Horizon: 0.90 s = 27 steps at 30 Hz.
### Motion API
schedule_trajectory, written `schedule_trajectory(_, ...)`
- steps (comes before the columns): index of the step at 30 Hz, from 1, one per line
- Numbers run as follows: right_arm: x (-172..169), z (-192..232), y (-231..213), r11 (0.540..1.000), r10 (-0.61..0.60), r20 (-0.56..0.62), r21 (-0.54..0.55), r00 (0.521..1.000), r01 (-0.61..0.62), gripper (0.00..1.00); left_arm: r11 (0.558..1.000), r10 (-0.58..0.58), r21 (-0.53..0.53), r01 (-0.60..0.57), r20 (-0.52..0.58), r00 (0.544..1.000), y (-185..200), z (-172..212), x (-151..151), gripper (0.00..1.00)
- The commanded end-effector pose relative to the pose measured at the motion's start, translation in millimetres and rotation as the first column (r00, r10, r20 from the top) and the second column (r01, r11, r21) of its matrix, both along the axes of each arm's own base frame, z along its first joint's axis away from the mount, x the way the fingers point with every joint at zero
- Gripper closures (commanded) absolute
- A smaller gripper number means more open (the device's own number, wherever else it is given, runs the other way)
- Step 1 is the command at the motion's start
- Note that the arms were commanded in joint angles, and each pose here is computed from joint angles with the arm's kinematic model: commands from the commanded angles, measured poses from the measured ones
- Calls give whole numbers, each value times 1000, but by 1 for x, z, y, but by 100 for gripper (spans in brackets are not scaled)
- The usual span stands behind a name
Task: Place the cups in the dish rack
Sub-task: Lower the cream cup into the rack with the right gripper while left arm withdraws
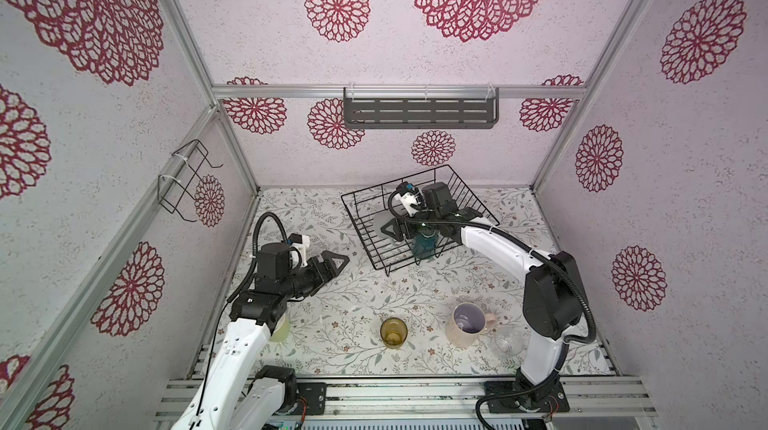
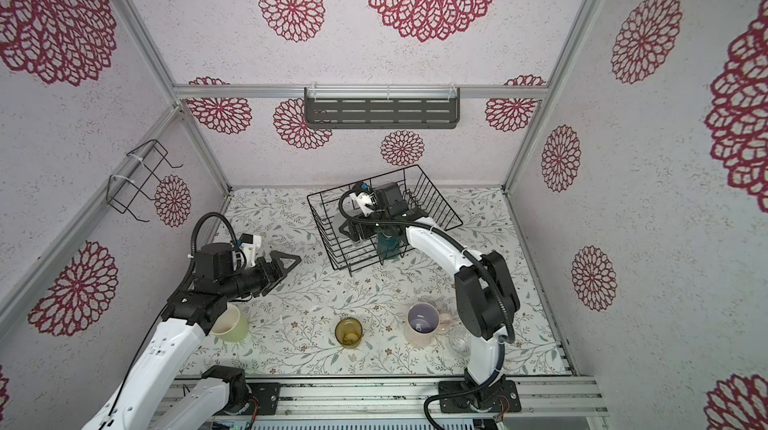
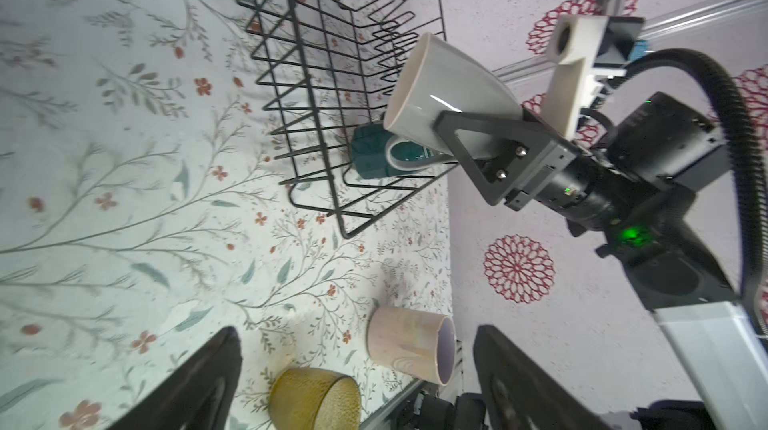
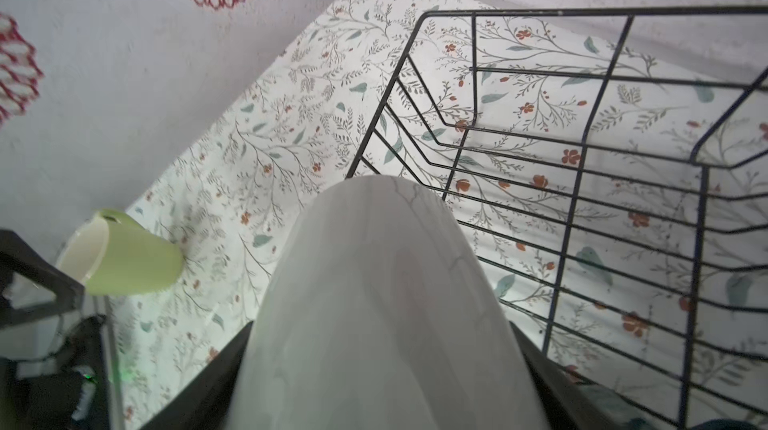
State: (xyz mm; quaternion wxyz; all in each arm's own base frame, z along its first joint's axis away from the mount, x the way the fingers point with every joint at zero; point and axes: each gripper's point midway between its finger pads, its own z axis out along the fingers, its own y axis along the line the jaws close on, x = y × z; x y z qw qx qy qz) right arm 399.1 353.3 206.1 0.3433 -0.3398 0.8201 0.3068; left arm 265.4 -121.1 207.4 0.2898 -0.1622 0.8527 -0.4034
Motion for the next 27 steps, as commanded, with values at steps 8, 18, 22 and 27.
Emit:
schedule_trajectory(8, -2, -50, 10, 830, 265, 61, -522, 962, -195, 51, 891, 360, 345, -296, -136, 923, 88, -26, -40, 1)
schedule_trajectory(18, -12, -77, 5, 765, 294, -60, -584, 954, -273, 50, 720, 612, 444, -533, -44, 790, 140, -7, -76, 3)
schedule_trajectory(22, -16, -82, -2, 745, 278, -96, -606, 956, -278, 49, 689, 656, 435, -579, -35, 754, 147, -4, -83, 3)
schedule_trajectory(27, -19, -78, -6, 732, 283, -96, -622, 954, -280, 49, 648, 712, 445, -618, -65, 700, 155, -11, -92, 3)
